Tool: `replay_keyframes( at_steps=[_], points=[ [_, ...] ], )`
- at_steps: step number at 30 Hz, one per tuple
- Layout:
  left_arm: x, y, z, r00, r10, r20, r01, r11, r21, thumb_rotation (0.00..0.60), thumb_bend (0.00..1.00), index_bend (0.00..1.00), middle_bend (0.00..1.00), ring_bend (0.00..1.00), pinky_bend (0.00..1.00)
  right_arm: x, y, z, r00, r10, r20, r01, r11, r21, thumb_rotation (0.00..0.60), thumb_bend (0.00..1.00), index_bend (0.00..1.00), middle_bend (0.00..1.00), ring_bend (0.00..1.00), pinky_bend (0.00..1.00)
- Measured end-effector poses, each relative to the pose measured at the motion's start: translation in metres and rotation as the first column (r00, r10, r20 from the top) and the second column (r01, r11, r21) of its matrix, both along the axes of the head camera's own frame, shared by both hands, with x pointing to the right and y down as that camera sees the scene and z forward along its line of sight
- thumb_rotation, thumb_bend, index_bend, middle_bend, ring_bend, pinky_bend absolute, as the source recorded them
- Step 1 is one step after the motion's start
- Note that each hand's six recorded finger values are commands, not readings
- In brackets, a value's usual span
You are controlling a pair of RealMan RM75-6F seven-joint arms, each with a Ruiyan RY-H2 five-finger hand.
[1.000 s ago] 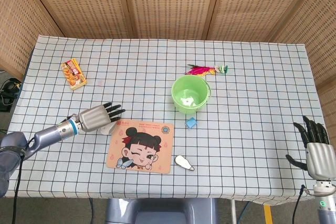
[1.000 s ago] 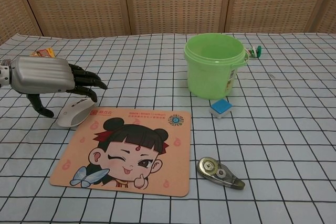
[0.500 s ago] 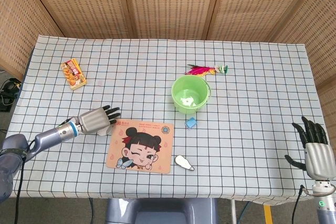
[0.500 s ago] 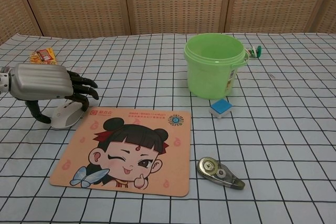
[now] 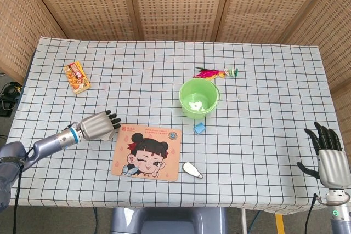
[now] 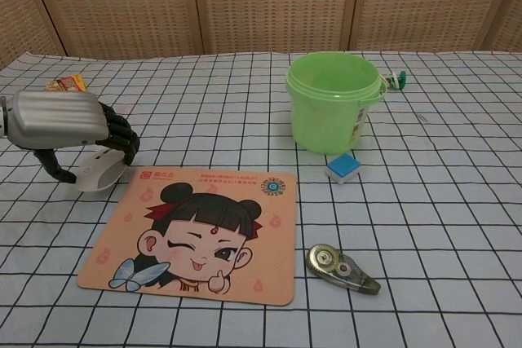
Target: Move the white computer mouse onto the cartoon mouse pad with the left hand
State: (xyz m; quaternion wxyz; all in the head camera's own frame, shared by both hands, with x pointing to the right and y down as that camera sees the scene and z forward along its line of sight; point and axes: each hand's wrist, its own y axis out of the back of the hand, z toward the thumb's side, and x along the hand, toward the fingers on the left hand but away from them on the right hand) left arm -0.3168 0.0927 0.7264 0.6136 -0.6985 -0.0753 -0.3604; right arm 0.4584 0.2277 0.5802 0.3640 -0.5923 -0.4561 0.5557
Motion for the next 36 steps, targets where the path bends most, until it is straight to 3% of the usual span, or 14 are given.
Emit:
replay_keyframes(
  at_steps=[8, 17, 24, 36],
  points=[
    [0.011, -0.007, -0.018, 0.998, -0.005, -0.068, 0.006, 1.0, 0.013, 0.6, 0.35, 0.59, 0.34, 0.25, 0.38, 0.001, -0.001, -0.004, 1.0, 0.004, 0.01, -0.004, 1.0, 0.009, 0.6, 0.08, 0.18, 0.0, 0.0, 0.0],
    [0.053, 0.018, -0.024, 0.989, -0.019, -0.146, 0.007, 0.997, -0.08, 0.6, 0.35, 0.6, 0.34, 0.26, 0.38, 0.0, 0.0, -0.004, 1.0, -0.001, 0.02, 0.001, 1.0, 0.004, 0.6, 0.08, 0.18, 0.0, 0.0, 0.0],
    [0.097, 0.046, -0.022, 0.99, 0.018, -0.138, -0.036, 0.991, -0.129, 0.6, 0.35, 0.6, 0.35, 0.26, 0.38, 0.002, -0.001, -0.01, 0.999, 0.006, 0.032, -0.007, 1.0, 0.021, 0.6, 0.07, 0.18, 0.0, 0.0, 0.0],
    [0.13, 0.051, -0.023, 0.995, 0.051, -0.085, -0.061, 0.992, -0.108, 0.6, 0.35, 0.59, 0.35, 0.26, 0.37, 0.002, -0.001, -0.012, 0.999, 0.005, 0.046, -0.006, 1.0, 0.022, 0.6, 0.07, 0.18, 0.0, 0.0, 0.0]
  ],
)
